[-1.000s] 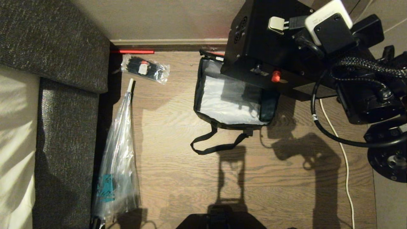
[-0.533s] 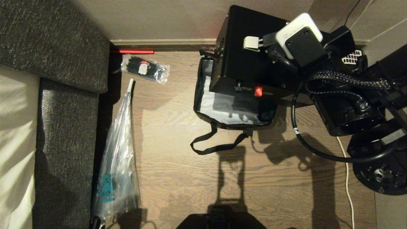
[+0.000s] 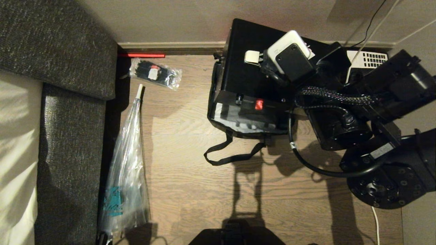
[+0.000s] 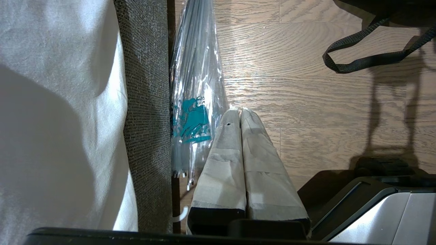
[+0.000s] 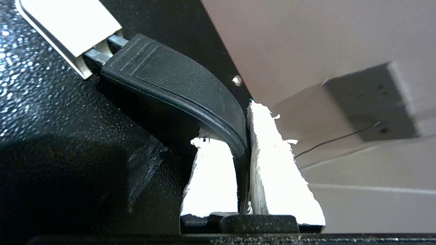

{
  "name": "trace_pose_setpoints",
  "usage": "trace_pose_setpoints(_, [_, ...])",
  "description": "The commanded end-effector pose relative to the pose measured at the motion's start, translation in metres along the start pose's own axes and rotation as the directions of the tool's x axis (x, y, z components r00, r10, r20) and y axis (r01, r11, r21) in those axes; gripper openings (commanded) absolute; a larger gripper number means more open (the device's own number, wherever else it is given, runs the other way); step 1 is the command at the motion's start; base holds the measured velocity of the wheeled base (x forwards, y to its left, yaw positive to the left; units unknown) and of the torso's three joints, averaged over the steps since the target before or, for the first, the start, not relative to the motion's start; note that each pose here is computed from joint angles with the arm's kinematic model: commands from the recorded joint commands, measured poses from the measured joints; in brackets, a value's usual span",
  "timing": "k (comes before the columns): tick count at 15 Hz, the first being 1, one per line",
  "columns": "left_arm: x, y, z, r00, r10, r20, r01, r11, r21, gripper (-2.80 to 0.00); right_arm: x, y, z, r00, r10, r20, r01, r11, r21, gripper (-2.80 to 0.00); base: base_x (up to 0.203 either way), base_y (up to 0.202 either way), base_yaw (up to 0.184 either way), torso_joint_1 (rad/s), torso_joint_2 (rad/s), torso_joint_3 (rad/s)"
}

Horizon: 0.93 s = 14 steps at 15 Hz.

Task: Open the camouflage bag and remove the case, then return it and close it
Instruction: Place the black box back

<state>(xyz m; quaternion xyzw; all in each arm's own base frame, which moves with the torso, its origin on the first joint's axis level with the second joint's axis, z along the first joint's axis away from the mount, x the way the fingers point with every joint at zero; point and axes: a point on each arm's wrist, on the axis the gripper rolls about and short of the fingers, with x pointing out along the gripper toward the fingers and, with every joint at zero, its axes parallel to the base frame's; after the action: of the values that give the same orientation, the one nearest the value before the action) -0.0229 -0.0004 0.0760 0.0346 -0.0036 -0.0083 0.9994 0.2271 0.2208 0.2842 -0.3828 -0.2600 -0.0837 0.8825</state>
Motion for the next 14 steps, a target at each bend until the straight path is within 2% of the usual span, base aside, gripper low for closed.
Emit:
trace_pose_setpoints(1, [0.000, 0.000, 0.000, 1.000, 0.000, -0.002, 0.000, 1.000, 0.000, -2.80, 0.000, 0.019, -0.005, 0.999, 0.032, -0.017, -0.033, 0.999, -0.012, -2.80, 0.000, 0.000, 0.000, 0.000, 0.00, 0.000])
trace_pose_setpoints(7, [0.000, 0.000, 0.000, 1.000, 0.000, -0.002, 0.000, 1.000, 0.000, -2.80, 0.001, 0.028, -0.007, 0.998, 0.050, -0.028, -0.049, 0.999, 0.004, -2.80, 0.000, 0.000, 0.000, 0.000, 0.00, 0.000])
trace_pose_setpoints(14, [0.000, 0.000, 0.000, 1.000, 0.000, -0.002, 0.000, 1.000, 0.000, -2.80, 0.000, 0.039, -0.021, 0.996, 0.066, -0.066, -0.068, 0.997, -0.030, -2.80, 0.000, 0.000, 0.000, 0.000, 0.00, 0.000])
